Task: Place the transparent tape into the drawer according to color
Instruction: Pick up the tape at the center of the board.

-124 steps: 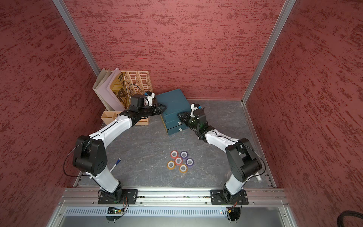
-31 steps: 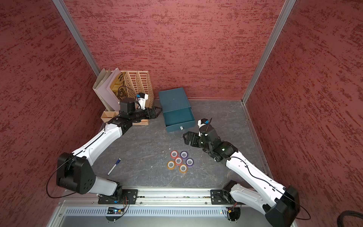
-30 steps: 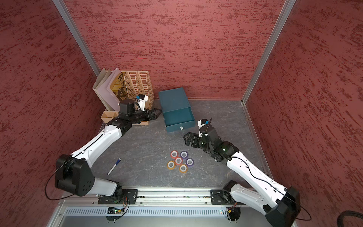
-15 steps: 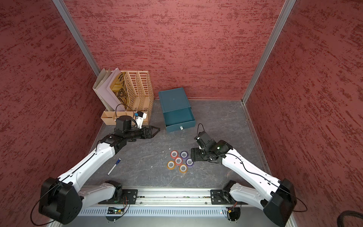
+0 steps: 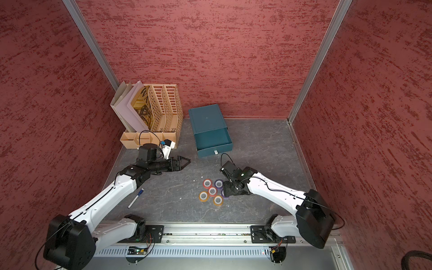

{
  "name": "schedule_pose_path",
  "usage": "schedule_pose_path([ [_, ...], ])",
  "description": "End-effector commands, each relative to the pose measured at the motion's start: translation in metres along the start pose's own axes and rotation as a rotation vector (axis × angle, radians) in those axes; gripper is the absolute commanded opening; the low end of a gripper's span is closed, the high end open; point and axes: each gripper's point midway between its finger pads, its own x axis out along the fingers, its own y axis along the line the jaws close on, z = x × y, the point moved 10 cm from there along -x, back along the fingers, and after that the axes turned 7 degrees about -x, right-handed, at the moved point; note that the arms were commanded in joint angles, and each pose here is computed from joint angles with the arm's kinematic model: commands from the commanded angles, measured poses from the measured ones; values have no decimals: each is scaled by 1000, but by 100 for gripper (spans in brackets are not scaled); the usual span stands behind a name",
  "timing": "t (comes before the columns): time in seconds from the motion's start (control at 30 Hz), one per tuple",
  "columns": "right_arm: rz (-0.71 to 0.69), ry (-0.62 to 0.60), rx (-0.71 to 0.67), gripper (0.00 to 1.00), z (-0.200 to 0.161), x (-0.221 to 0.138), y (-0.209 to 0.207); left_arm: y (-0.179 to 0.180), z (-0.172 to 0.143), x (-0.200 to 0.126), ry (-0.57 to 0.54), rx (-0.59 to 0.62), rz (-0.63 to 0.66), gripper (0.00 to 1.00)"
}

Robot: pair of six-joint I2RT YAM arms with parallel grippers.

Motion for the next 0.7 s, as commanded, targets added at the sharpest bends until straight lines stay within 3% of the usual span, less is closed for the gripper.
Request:
schedule_pose_path([
  [0.0,-18,-72,33,68,5,11,4,-1,-4,-2,2,-2,-15,100],
  [0.67,-93,-61,69,54,4,51,4,1,-8,-5,-9,-10,-7,100],
])
